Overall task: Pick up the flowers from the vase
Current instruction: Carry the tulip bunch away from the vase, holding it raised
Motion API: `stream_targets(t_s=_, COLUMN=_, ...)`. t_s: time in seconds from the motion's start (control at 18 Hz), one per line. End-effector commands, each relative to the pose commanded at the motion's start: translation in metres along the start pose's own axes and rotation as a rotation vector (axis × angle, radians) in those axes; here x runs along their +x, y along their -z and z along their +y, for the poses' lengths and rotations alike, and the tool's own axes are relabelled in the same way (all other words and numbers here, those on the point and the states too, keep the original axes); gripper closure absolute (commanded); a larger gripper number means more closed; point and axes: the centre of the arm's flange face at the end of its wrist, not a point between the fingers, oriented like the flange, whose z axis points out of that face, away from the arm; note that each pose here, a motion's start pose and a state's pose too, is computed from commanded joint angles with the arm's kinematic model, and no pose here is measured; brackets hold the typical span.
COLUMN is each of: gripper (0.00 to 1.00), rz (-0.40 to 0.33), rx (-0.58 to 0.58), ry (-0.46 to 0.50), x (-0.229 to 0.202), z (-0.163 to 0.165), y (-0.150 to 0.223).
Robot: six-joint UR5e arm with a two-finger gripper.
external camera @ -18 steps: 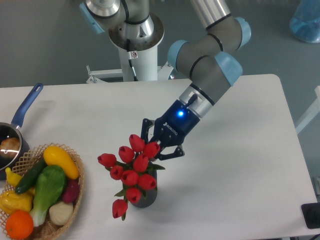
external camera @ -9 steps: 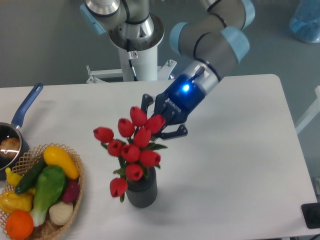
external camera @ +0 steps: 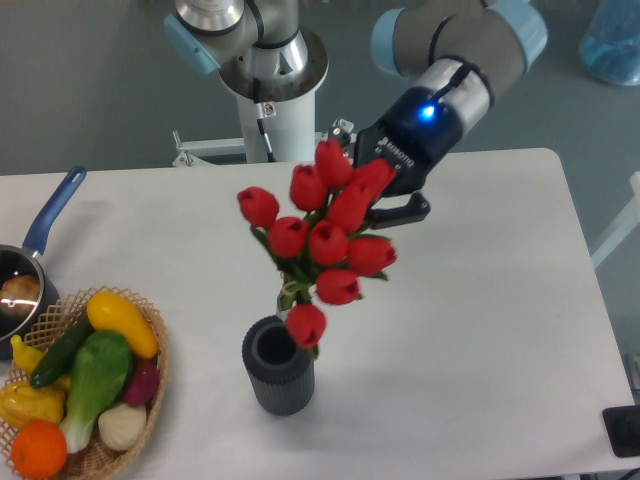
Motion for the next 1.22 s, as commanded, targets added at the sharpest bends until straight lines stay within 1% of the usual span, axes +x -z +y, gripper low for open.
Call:
stream_targets(t_s=0.11, gripper=1.00, rz=-0.001, rx=0.008, ry=0.005, x=-0.001, z=-0.001, y=0.004)
stream_targets(t_s=0.17, gripper=1.00, rz=-0.014, rx=0.008, ry=0.004, x=-0.004, z=-0.002, y=0.010)
stream_targets(t_s=0.22, gripper=1.00, rz=-0.049, rx=0.010, ry=0.003, x=-0.013, z=-0.001, y=0.027)
stream_targets(t_s=0.33, gripper=1.00, rz=-0.110, rx=-0.019, ry=-0.007, x=-0.023, z=-0.003, y=0.045)
stream_targets(t_s=0.5, gripper=1.00, rz=-0.232, rx=-0.109, ry=0.025, x=-0.043, z=0.017, y=0.071)
stream_targets(t_s=0.56, gripper=1.00, rz=-0.256, rx=-0.125, ry=0.026, x=-0.050, z=0.018, y=0.077)
stream_targets(t_s=0.61, gripper=1.00, rz=-0.270, rx=-0.131, ry=0.032, x=-0.066, z=0.023, y=0.084)
stream_targets(t_s=0.67, gripper=1.00, rz=-0.275, rx=-0.138, ry=0.024, x=-0.081, z=0.023, y=0.085)
stream_targets(t_s=0.72, gripper=1.00, rz=-0.287, rx=-0.163, ry=-0.008, x=-0.095, z=0.027, y=0.086)
stream_targets(t_s=0.83, gripper=1.00, rz=-0.356, rx=-0.298, ry=-0.102, x=-0.110, z=0.041, y=0.089)
stream_targets(t_s=0.89, gripper=1.00, rz=-0.396, rx=-0.378, ry=-0.117, x=-0.114, z=0.050, y=0.091)
stream_targets(t_s=0.94, gripper=1.00, rz=-0.430, rx=-0.439, ry=-0.104, x=-0.117, z=0.058, y=0.093)
stream_targets(t_s=1.0, gripper=0.99, rz=-0.440, rx=-0.470, ry=-0.100, x=-0.119, z=0.067, y=0.094)
stream_targets(t_s=1.11, gripper=1.00, rz=-0.440, rx=-0.492, ry=-0.099, x=-0.125, z=0.078, y=0.095)
stream_targets(t_s=1.22, gripper=1.00, rz=-0.492, rx=-0.619, ry=-0.090, x=-0.135, z=0.099, y=0.100)
